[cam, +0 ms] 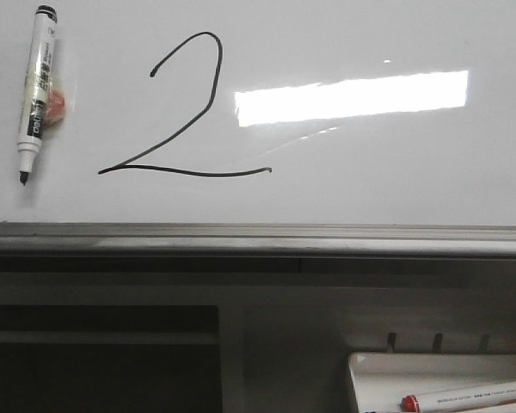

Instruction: Write number 2 on whiteboard

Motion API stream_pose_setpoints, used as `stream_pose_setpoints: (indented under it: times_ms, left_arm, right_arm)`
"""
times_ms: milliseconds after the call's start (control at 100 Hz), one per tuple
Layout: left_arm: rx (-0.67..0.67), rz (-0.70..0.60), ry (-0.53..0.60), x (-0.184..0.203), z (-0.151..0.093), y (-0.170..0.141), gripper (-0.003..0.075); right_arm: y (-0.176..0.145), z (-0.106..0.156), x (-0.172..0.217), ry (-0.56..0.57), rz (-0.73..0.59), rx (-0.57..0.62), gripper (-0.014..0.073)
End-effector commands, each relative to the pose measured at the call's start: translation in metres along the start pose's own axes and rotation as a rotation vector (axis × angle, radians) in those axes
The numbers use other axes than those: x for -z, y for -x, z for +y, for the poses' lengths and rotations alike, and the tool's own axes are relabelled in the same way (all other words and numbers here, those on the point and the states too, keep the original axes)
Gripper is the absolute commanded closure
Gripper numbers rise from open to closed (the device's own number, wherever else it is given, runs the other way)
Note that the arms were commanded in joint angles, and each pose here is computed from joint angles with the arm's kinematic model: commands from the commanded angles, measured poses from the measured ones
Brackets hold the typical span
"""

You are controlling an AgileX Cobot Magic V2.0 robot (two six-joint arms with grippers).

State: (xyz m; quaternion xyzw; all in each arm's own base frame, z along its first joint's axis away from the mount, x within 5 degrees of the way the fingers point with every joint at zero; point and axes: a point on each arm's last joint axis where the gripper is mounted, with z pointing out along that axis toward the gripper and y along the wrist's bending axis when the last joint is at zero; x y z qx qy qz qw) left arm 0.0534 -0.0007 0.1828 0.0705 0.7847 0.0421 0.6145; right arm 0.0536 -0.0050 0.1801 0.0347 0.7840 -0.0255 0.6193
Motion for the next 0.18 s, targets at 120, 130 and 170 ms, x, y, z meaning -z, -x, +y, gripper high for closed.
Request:
stream_pose_setpoints:
  times_ms: [120, 130, 170]
  left_arm:
    - [0.002, -0.068, 0.01, 0.001, 0.0003, 0.0025, 0.0741]
    - [0.002, -0.068, 0.01, 0.001, 0.0003, 0.0025, 0.0741]
    - [0.002, -0.068, 0.01, 0.001, 0.0003, 0.0025, 0.0741]
  right_arm:
    - [-0.005, -0.0007, -0.0012, -0.01, -0.018, 0.014, 0.0666]
    - [-0.005, -0.0007, -0.0012, -0.01, -0.018, 0.014, 0.0666]
    - [-0.005, -0.0007, -0.0012, -0.01, -0.018, 0.014, 0.0666]
